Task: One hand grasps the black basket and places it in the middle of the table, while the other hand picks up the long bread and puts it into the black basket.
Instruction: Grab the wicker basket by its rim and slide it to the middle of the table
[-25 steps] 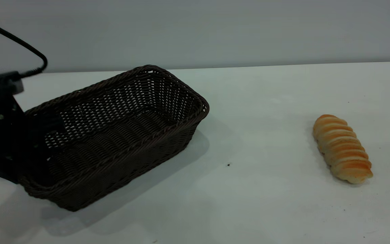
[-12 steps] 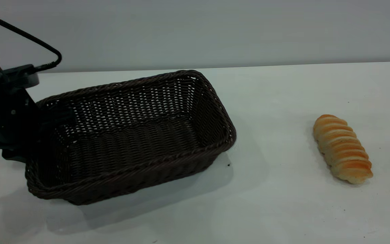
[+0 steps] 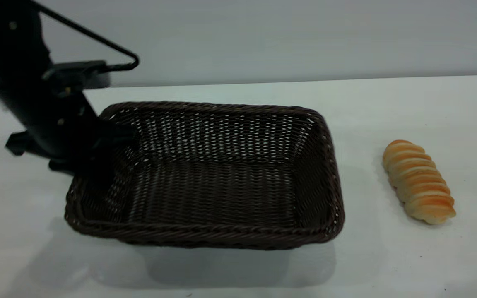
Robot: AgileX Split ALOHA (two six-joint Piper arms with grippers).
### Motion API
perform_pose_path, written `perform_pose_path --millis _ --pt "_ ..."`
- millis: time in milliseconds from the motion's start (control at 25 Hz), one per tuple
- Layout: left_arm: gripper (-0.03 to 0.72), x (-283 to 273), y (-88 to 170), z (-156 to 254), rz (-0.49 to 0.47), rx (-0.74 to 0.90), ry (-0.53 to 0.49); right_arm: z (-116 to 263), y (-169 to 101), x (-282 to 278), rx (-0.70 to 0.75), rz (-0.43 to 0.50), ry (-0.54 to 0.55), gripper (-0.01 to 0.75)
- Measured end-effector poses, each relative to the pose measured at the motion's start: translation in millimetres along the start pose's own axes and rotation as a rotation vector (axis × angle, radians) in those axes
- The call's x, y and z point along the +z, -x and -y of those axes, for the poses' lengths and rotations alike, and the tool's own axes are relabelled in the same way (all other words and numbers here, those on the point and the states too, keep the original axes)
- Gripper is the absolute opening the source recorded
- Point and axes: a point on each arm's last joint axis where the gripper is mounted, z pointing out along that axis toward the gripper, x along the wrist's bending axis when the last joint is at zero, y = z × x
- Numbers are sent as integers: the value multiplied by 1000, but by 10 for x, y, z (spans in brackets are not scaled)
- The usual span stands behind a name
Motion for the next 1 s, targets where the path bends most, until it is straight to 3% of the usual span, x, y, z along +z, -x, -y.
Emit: perform_pose_path --millis 360,720,840,1000 --pt "142 -16 31 -44 11 -18 -21 -93 80 670 49 15 -110 387" --pt "141 -23 120 -17 43 2 -39 -15 146 1242 47 17 -154 407" --pt "193 -23 117 -1 40 5 -56 7 171 1357 39 29 -150 418" --pt "367 -23 114 12 37 6 -70 53 207 1499 27 49 -160 424"
